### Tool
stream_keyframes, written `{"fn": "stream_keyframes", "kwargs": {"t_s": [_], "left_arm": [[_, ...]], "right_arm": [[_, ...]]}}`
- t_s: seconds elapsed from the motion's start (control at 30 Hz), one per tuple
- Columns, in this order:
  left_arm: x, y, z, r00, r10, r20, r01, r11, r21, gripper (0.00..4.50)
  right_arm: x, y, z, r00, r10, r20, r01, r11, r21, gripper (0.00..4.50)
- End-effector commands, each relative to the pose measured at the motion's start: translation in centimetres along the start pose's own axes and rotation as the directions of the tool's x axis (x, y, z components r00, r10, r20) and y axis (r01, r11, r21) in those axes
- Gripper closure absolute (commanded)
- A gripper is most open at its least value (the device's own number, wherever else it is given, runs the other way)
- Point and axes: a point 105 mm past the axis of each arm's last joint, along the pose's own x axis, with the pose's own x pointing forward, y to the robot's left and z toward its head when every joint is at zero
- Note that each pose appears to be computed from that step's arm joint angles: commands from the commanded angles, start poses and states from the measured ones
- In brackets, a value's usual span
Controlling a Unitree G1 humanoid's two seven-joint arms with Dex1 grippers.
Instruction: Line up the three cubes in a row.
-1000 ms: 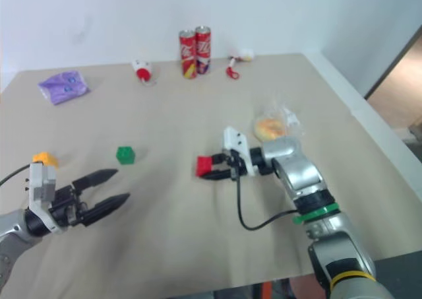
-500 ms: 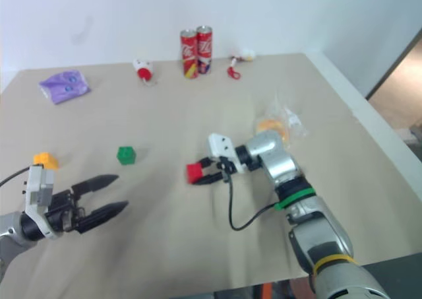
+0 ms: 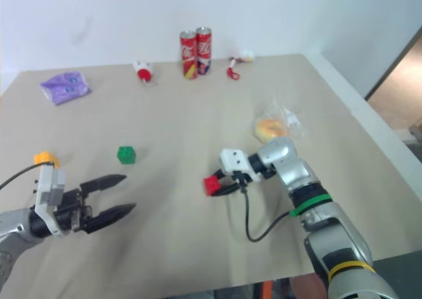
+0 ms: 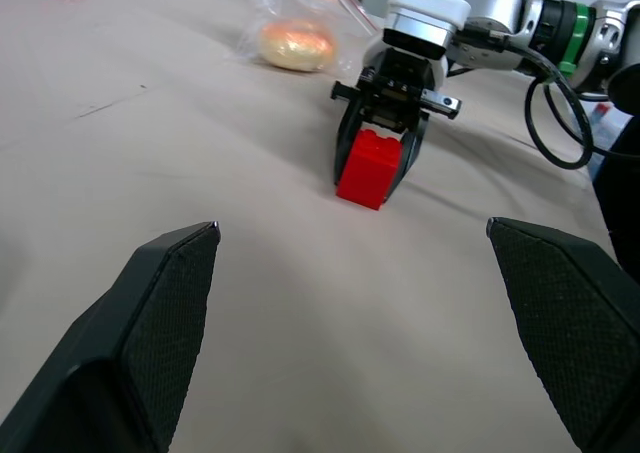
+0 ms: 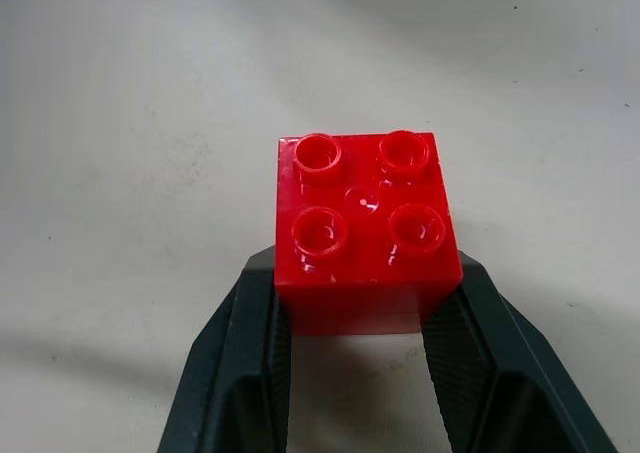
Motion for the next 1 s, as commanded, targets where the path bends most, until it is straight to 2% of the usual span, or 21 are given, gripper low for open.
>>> {"fn": "stream_keyframes", "kwargs": {"t_s": [0.03,0.47,0.77,1.0], "left_arm": [[0.3,-0.1,0.5,1.0,-0.012,0.016,0.011,1.0,0.026,0.07],[0.4,-0.4,0.4,1.0,-0.009,0.027,0.009,1.0,0.013,0.07],[0.5,0.0,0.7,0.999,-0.004,0.038,0.003,1.0,0.012,0.07],[0.6,0.1,0.9,0.999,-0.003,0.042,0.002,1.0,0.015,0.07]], "right_arm": [[-0.6,0.3,0.0,0.999,0.033,-0.036,-0.034,0.999,-0.019,3.25],[-1.6,-2.5,0.8,0.987,-0.149,0.053,0.143,0.984,0.106,3.25],[-1.6,-2.8,0.4,0.985,-0.169,0.045,0.163,0.981,0.106,3.25],[-1.0,-3.0,-0.6,0.978,-0.21,-0.008,0.21,0.975,0.077,3.25]]}}
